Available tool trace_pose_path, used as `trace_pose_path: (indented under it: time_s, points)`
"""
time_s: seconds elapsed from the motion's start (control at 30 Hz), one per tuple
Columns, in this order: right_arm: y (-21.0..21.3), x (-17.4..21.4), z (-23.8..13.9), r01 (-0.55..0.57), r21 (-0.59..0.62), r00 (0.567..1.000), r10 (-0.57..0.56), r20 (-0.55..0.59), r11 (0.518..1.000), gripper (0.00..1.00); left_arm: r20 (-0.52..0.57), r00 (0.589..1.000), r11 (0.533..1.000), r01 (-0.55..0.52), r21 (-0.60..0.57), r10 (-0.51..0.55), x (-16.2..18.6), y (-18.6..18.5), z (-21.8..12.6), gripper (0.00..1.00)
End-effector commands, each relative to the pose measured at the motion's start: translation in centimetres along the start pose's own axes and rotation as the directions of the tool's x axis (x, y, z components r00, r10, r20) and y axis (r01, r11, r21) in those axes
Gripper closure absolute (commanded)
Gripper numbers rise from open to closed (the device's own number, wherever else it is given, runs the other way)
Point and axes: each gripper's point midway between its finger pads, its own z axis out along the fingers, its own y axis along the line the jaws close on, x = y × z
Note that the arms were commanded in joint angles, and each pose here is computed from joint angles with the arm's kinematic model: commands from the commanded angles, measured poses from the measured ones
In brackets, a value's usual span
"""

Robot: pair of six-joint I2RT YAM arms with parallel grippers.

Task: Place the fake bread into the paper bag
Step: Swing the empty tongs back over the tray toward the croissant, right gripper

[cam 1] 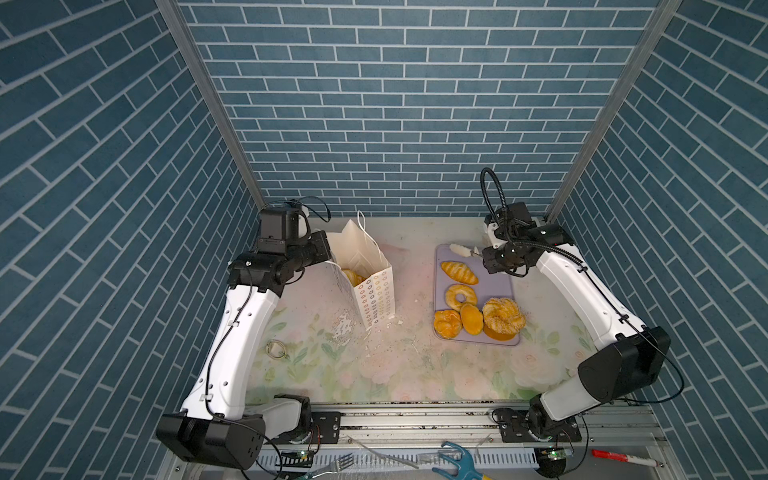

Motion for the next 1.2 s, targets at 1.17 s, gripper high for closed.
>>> trace_pose_path:
  time_s: [1.17]
  points:
    - [0.4,2.1,9.1,0.17,-0.12,0.955,-0.193,-0.223,0.978,0.52,-0.011,1.0,1.0,-0.014,-0.003,0.014,-0.5,-0.6,0.4,1.0]
